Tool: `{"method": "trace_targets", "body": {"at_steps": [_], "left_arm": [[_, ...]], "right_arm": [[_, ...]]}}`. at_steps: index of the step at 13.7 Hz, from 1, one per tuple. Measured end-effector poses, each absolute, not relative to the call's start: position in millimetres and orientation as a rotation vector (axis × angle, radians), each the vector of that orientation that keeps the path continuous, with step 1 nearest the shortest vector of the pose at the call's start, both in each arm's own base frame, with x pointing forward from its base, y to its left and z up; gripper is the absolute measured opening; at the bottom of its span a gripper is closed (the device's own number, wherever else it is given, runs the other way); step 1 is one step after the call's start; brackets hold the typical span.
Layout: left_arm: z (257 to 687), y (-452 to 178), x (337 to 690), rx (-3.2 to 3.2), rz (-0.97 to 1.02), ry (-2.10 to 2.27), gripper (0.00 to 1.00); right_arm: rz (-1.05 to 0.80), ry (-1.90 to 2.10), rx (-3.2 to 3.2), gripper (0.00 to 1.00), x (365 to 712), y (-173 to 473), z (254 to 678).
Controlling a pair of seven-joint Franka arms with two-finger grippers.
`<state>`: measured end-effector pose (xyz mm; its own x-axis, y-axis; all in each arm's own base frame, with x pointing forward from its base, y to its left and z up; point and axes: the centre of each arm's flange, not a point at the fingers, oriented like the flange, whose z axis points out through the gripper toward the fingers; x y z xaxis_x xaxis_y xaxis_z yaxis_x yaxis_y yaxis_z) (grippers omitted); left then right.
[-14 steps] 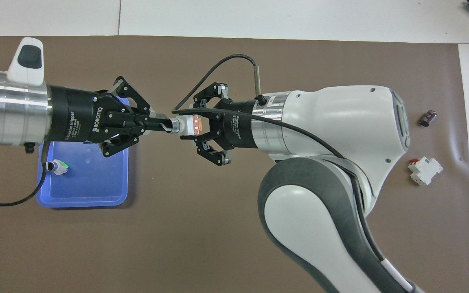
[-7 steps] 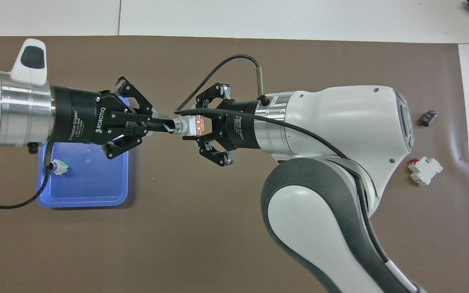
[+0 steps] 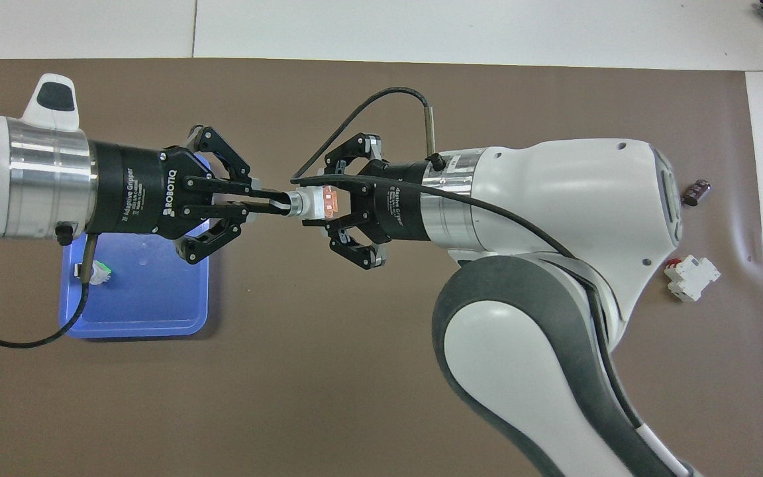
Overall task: Turn and place switch with both arms
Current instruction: 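Close the left gripper on the switch end facing it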
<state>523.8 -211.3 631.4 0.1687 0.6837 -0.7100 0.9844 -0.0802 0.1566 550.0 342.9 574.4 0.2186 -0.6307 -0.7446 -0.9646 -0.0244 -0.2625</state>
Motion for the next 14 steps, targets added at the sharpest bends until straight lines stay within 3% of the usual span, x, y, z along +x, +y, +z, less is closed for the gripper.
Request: {"method": "trace_targets", "body": {"at_steps": [14], "left_arm": [[634.8, -221.7, 516.9, 0.982, -0.949, 2.417, 0.1]], "right_arm": [[0.546, 1.502, -1.726, 0.41, 553.8, 339.0, 573.6]]}}
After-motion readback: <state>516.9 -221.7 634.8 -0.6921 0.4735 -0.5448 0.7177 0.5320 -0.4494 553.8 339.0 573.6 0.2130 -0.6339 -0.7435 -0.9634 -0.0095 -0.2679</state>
